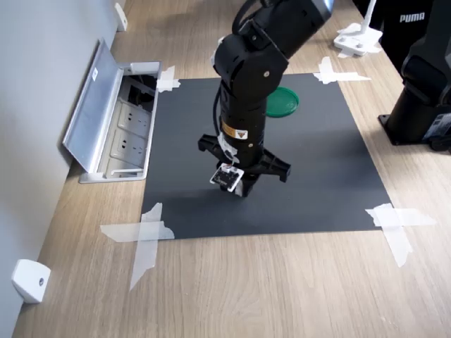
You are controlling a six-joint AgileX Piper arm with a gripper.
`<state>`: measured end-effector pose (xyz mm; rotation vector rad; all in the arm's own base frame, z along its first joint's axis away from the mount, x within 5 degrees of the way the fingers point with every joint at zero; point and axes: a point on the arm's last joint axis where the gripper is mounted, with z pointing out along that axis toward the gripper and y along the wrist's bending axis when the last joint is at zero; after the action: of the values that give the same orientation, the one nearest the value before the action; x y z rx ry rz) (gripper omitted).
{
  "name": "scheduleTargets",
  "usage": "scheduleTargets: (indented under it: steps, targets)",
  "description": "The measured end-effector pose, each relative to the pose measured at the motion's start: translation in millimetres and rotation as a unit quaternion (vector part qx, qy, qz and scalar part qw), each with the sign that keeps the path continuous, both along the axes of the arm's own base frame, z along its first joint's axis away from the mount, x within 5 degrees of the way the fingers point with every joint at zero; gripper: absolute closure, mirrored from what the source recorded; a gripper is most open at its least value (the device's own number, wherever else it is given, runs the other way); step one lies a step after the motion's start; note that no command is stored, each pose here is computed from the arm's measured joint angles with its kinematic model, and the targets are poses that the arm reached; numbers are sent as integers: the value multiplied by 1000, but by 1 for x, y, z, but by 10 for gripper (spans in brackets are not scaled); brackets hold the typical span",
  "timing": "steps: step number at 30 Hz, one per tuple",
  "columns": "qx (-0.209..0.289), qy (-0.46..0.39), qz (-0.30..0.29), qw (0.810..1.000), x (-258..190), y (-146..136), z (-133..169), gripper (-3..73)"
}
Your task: Grasp a white terminal and put it on the green lid.
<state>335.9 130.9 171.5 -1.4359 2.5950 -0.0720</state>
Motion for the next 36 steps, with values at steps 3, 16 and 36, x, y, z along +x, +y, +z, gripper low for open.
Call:
scheduleTargets:
  steps: [3, 16, 36]
  targets:
    - [-1, -1, 5, 1000, 0, 0, 1, 600]
    - [5, -16, 3, 1000, -15, -10, 63, 600]
    - [-22, -31, -66, 997, -53, -151, 112, 600]
